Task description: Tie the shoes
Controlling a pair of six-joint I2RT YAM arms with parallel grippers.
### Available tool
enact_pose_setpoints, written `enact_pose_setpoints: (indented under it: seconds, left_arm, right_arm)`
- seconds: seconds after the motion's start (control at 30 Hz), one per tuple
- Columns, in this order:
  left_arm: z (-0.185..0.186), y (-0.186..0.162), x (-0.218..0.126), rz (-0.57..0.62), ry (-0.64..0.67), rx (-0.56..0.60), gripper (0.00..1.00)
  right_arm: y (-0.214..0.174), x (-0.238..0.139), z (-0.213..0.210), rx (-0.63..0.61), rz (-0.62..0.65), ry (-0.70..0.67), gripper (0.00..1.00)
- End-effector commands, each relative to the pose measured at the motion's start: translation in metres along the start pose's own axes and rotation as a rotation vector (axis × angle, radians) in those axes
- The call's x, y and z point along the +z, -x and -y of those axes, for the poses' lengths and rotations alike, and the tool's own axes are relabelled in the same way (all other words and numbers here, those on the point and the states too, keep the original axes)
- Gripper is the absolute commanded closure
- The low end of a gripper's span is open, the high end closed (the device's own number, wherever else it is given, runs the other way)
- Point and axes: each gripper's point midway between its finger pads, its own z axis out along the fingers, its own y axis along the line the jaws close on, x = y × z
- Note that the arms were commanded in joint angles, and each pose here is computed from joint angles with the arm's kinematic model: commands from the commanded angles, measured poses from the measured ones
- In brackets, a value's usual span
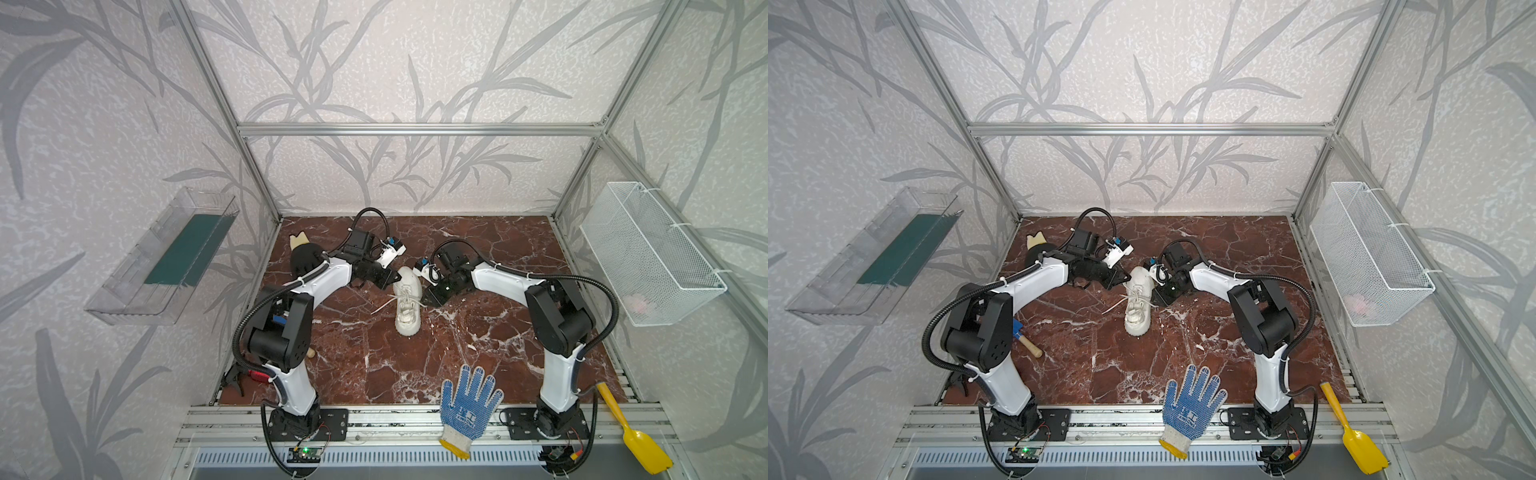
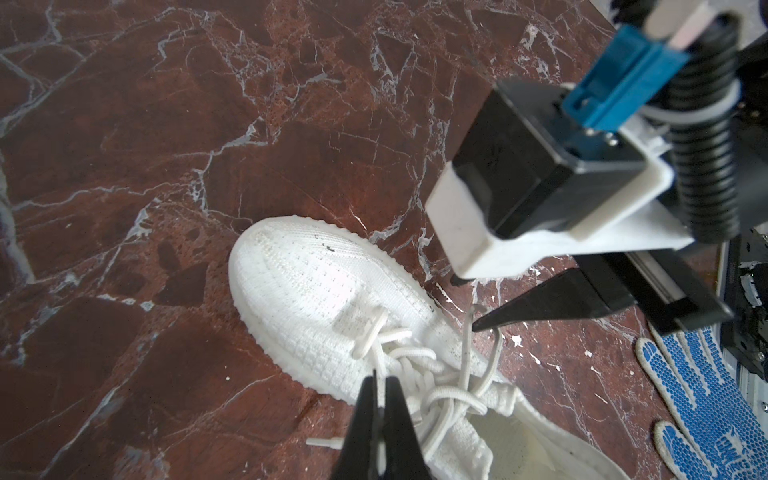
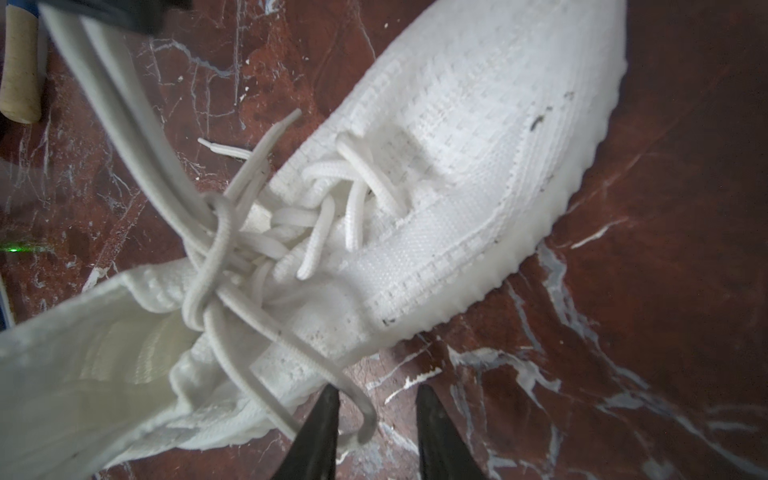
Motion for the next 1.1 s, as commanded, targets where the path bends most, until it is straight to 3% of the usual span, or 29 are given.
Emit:
enact_pose_setpoints:
  seconds: [0.0,0.7,0.97,1.07]
  left_arm:
    - [0.000,-0.004,0.002,-0.001,-0.019,-0.013,1.00]
    - [0.000,-0.010,0.002,-0.013,-0.021,-0.021,1.00]
    - [-0.002,-0.012,0.001,-0.011,-0.007,-0.023,1.00]
    - [-0.005,-0.011,-0.001,-0.002,0.013,-0.024,1.00]
  right_arm:
    - [0.014,-0.001,-0.012,-0.053,0.036,0.049,0.67]
    - [0.018,0.014,-0.034,-0.081,0.030,0.232,0.70]
    - [0.022,0.004,-0.039,-0.097,0.044,0.228,0.97]
    - [0.020,-0.003,-0.039,-0.085,0.040,0.203,1.00]
